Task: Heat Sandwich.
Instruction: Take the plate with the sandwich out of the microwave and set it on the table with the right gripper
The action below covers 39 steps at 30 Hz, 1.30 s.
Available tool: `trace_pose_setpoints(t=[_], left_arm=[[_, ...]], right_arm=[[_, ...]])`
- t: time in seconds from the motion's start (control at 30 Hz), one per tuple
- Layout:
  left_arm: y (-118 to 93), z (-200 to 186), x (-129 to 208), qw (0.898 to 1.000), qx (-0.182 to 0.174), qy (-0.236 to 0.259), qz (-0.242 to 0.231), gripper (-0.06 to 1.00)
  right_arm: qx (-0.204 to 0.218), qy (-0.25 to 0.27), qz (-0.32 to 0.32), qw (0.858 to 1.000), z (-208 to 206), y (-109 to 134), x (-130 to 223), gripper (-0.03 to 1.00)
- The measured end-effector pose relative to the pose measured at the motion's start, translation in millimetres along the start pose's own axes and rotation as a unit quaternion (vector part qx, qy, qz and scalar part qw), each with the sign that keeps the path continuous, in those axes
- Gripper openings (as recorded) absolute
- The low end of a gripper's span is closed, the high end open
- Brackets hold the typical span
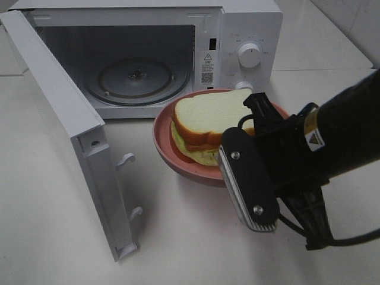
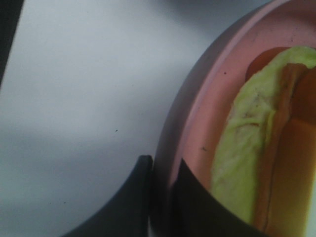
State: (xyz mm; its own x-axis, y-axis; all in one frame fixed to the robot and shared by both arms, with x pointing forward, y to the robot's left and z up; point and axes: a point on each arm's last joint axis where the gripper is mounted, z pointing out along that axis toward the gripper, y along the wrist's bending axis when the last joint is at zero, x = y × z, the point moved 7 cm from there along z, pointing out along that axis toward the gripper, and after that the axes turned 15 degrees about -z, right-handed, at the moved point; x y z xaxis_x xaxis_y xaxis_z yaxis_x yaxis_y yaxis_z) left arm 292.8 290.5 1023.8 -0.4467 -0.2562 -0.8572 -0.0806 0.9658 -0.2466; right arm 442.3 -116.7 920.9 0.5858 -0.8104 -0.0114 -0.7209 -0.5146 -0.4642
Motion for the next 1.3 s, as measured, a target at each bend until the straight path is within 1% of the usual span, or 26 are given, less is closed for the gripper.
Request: trace_pose_setpoints(t=[0.03, 0.07, 0.17, 0.23, 0.33, 0.47, 0.67, 0.8, 0.87, 0.97, 1.0, 1.03, 1.07, 1.1, 1.13, 1.17, 1.2, 1.23, 1.27, 1.3], left_arm=[[0, 0, 0, 1.0, 0.0, 0.0, 0.0, 0.8], [0, 0, 0, 1.0, 0.0, 0.0, 0.0, 0.8], [0, 0, 0, 1.0, 0.0, 0.0, 0.0, 0.8], [0, 0, 0, 1.0, 0.0, 0.0, 0.0, 0.8], [0, 0, 0, 1.0, 0.0, 0.0, 0.0, 0.8], [0, 0, 0, 1.0, 0.0, 0.0, 0.0, 0.8], [0, 0, 0, 1.0, 0.0, 0.0, 0.0, 0.8], [0, 0, 0, 1.0, 0.0, 0.0, 0.0, 0.8], [0, 0, 0, 1.0, 0.0, 0.0, 0.0, 0.8], [0, 0, 0, 1.0, 0.0, 0.0, 0.0, 0.8], [0, 0, 0, 1.0, 0.0, 0.0, 0.0, 0.8], [0, 0, 0, 1.0, 0.0, 0.0, 0.0, 0.8], [0, 0, 0, 1.0, 0.0, 0.0, 0.0, 0.8], [0, 0, 0, 1.0, 0.0, 0.0, 0.0, 0.8], [0, 0, 0, 1.0, 0.0, 0.0, 0.0, 0.8], [0, 0, 0, 1.0, 0.0, 0.0, 0.0, 0.8], [0, 0, 0, 1.0, 0.0, 0.0, 0.0, 0.8], [0, 0, 0, 1.0, 0.0, 0.0, 0.0, 0.8], [0, 0, 0, 1.0, 0.0, 0.0, 0.0, 0.8], [0, 0, 0, 1.0, 0.0, 0.0, 0.0, 0.8]], right_arm=[[-0.003, 0.0, 0.0, 1.0, -2, 10, 1, 0.09], [-0.003, 0.0, 0.0, 1.0, -2, 10, 1, 0.09], [-0.001, 0.0, 0.0, 1.0, -8, 23, 3, 0.09], [0.0, 0.0, 0.001, 1.0, -10, 26, 4, 0.09], [0.005, 0.0, 0.018, 1.0, -15, 32, 5, 0.09], [0.01, 0.0, 0.038, 0.999, -19, 32, 6, 0.09], [0.008, 0.005, 0.069, 0.998, -19, 33, 7, 0.09], [0.008, 0.018, 0.126, 0.992, -19, 34, 11, 0.09], [0.009, 0.024, 0.136, 0.99, -19, 34, 13, 0.09], [0.01, 0.049, 0.175, 0.983, -20, 35, 21, 0.09], [0.01, 0.049, 0.175, 0.983, -20, 35, 21, 0.09], [0.01, 0.054, 0.19, 0.98, -20, 36, 23, 0.09], [0.012, 0.062, 0.224, 0.972, -20, 36, 25, 0.09], [0.013, 0.066, 0.241, 0.968, -20, 37, 27, 0.09], [0.013, 0.066, 0.241, 0.968, -20, 37, 27, 0.09], [0.016, 0.068, 0.263, 0.962, -20, 36, 28, 0.09], [0.023, 0.072, 0.308, 0.948, -21, 36, 29, 0.09], [0.027, 0.075, 0.328, 0.941, -21, 35, 31, 0.09], [0.027, 0.075, 0.328, 0.941, -21, 35, 31, 0.09], [0.031, 0.078, 0.341, 0.936, -21, 35, 32, 0.09]])
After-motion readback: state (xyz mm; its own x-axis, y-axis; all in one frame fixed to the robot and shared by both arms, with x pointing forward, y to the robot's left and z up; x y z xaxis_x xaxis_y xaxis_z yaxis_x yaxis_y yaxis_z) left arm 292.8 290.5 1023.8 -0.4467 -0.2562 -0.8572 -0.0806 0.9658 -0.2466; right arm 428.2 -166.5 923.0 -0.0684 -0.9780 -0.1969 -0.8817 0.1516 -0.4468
